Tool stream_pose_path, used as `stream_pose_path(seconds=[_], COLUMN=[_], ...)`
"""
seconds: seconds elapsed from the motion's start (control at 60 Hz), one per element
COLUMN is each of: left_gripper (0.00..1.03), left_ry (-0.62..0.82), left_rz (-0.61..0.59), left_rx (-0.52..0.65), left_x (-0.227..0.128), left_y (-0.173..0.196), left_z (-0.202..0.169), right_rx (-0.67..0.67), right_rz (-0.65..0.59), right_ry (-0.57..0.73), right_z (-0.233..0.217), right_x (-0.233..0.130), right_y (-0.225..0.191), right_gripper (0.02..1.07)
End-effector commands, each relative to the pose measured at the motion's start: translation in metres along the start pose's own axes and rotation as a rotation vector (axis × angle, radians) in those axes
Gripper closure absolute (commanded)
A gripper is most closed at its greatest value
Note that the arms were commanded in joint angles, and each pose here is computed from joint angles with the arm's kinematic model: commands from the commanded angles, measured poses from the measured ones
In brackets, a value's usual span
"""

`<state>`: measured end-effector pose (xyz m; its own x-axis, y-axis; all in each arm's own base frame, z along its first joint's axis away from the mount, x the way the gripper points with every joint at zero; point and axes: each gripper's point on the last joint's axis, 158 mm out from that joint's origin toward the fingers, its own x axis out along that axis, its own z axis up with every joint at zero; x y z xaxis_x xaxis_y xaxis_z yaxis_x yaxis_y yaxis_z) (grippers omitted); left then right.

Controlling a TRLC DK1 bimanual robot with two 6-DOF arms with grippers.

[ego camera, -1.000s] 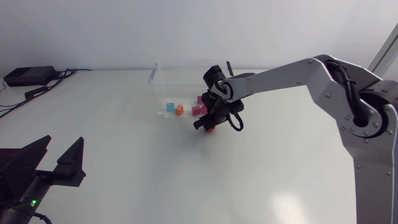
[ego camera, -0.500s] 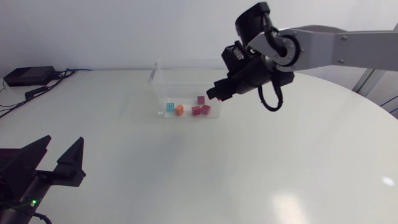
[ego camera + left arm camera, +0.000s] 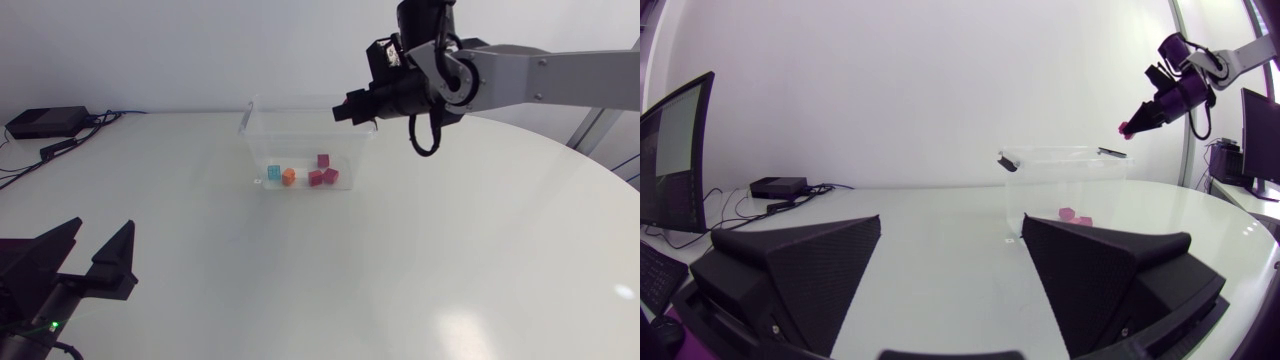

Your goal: Place the duplo bricks in the container

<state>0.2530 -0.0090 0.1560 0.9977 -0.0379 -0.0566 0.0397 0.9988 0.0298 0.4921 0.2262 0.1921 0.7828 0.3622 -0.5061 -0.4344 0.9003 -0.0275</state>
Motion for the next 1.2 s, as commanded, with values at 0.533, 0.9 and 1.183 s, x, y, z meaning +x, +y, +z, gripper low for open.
stream_pose_path(seconds=[0.533, 0.9, 1.183], left_gripper=[0.04, 0.04, 0.04], left_ry=[-0.003, -0.003, -0.003], left_rz=[-0.003, -0.003, -0.005], left_rx=[0.014, 0.014, 0.015], left_x=[0.000, 0.000, 0.000], left_y=[-0.001, -0.001, -0.001], left_z=[-0.004, -0.004, -0.004], right_rx=[0.072, 0.144, 0.141], right_rz=[-0.166, -0.347, -0.381], right_ry=[0.011, -0.064, -0.146], right_z=[0.022, 0.042, 0.013], right_x=[0.003, -0.113, -0.176], right_y=[-0.039, -0.122, -0.122], right_gripper=[0.06, 0.06, 0.06])
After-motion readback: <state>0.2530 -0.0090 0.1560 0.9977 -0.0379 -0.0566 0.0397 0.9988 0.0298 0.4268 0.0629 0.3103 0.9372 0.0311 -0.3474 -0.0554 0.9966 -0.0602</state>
